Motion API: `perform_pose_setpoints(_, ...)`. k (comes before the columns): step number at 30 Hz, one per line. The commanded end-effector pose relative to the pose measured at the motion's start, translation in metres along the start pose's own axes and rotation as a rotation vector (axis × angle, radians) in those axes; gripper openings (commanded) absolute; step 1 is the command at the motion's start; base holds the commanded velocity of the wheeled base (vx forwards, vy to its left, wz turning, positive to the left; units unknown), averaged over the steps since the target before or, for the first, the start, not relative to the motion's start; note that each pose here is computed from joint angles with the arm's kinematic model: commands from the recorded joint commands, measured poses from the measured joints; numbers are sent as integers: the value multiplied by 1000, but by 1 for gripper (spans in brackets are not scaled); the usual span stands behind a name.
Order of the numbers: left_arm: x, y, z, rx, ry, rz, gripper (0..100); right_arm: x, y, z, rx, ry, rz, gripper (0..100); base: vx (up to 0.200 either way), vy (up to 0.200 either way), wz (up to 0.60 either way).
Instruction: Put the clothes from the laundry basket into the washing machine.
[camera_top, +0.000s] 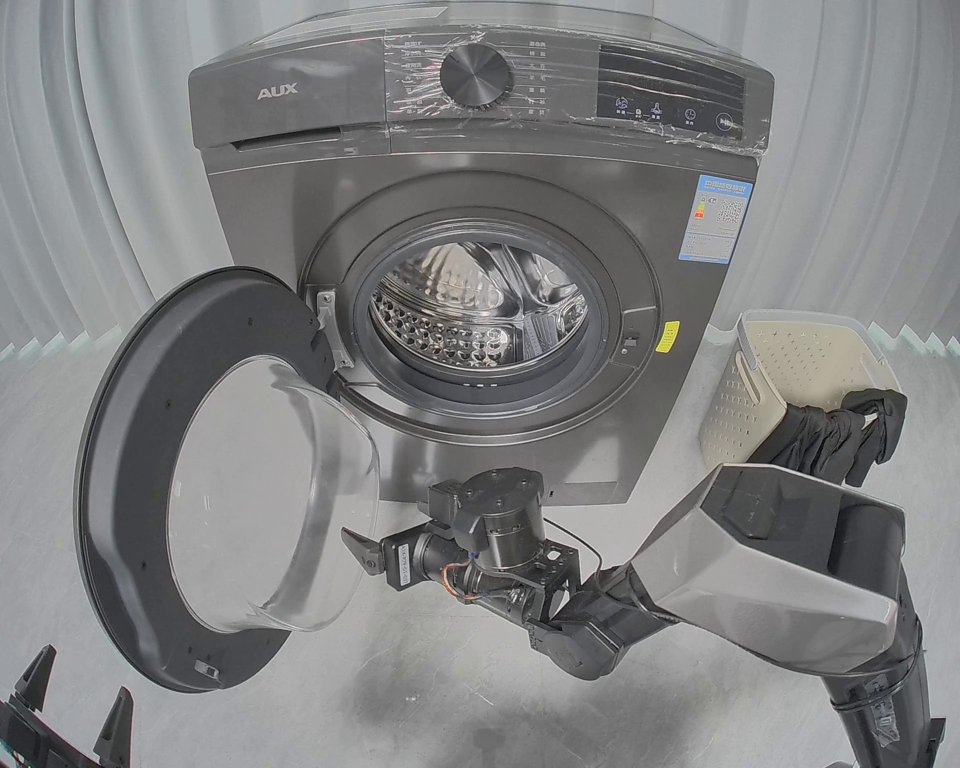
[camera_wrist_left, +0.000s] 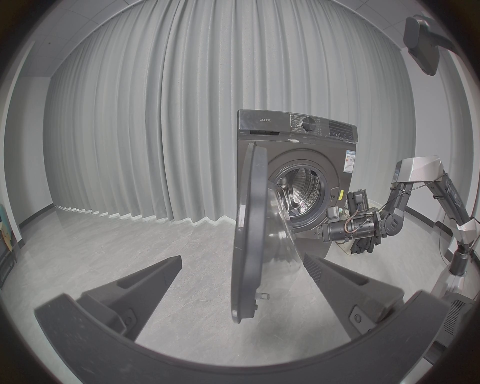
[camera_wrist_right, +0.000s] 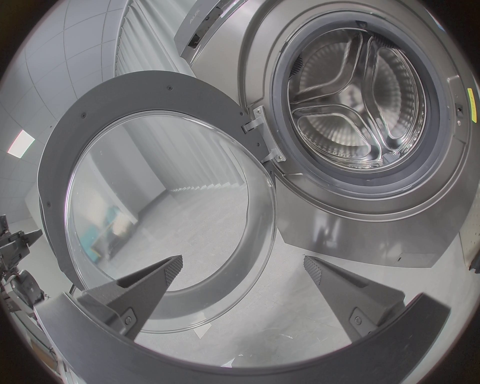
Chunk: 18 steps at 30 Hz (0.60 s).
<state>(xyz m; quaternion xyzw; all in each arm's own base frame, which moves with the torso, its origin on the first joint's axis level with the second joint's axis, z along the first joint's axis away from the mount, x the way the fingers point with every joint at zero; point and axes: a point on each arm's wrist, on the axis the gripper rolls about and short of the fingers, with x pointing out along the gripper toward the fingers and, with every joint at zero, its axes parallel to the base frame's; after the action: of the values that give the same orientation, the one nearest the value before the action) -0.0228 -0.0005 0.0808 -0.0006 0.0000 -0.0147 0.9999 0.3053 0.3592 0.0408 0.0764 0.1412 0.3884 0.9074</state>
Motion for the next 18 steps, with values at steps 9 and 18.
perform_pose_setpoints(9,0,0,-5,0,-2,0,100,26,24,-9,-7,2,34,100,0,0,0)
perform_pose_setpoints(18,0,0,-5,-2,-2,0,100,26,16,-6,0,-19,-14,100,0,0,0)
